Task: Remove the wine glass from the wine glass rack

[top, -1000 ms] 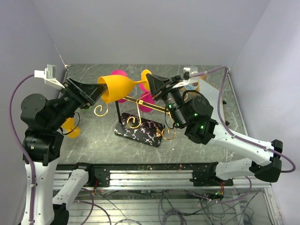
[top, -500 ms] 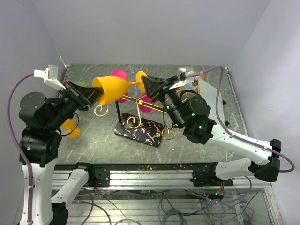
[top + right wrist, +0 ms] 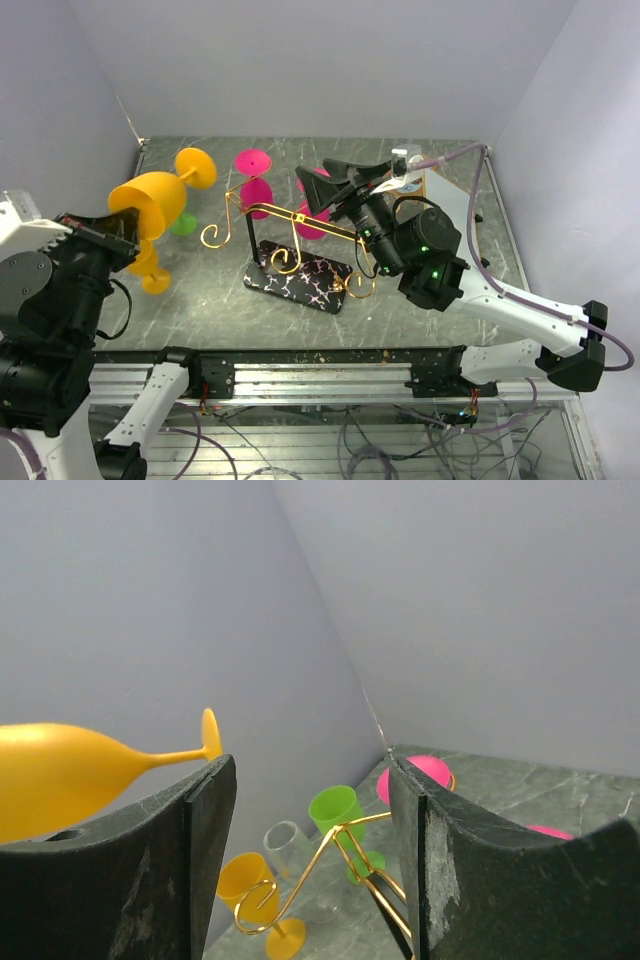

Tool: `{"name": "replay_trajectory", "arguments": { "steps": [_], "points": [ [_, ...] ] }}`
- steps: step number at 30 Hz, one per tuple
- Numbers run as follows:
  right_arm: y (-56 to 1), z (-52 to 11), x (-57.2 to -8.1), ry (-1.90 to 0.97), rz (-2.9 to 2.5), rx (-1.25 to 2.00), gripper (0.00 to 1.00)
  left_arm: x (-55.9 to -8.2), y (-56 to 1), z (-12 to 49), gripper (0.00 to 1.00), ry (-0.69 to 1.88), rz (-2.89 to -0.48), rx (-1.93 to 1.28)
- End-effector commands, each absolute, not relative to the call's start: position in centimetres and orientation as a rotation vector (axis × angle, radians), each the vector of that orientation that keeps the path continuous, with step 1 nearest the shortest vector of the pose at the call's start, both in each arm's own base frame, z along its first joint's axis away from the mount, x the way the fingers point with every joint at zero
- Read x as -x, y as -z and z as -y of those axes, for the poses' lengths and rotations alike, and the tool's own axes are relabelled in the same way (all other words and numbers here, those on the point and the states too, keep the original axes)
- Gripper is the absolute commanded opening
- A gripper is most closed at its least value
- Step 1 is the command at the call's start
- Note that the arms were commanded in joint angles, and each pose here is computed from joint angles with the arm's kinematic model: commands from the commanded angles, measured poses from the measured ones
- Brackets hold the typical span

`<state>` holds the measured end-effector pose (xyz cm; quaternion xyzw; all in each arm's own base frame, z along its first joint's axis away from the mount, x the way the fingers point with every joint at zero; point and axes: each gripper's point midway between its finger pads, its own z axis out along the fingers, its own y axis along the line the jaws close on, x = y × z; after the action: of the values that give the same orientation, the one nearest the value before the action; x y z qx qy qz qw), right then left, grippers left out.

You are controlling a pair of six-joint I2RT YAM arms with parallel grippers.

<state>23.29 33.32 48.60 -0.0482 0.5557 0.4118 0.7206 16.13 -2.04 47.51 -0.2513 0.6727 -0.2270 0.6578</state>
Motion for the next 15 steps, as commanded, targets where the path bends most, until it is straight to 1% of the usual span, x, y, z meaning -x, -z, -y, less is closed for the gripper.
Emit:
{"name": "replay_trajectory", "arguments": {
  "steps": [1, 5, 10, 15],
  "points": [
    [-49.6, -32.2, -22.7, -0.931, -1.197, 0.093, 0.62, -15.4, -44.9, -2.7, 0.07, 0.194, -1.573, 0.672],
    [-49.2, -32.3, -22.7, -0.93, -1.202, 0.103, 0.61, -16.1, -43.6, -3.5, 0.07, 0.106, -1.628, 0.676],
    [-50.0, -32.4, -22.1, -0.98, -1.193, 0.1, 0.61, -17.4, -41.4, -4.7, 0.07, -0.014, -1.716, 0.779],
    [-50.8, -32.4, -21.8, -0.985, -1.158, 0.122, 0.6, -20.2, -39.5, -3.3, 0.07, -0.011, -1.846, 0.755]
  ]
}}
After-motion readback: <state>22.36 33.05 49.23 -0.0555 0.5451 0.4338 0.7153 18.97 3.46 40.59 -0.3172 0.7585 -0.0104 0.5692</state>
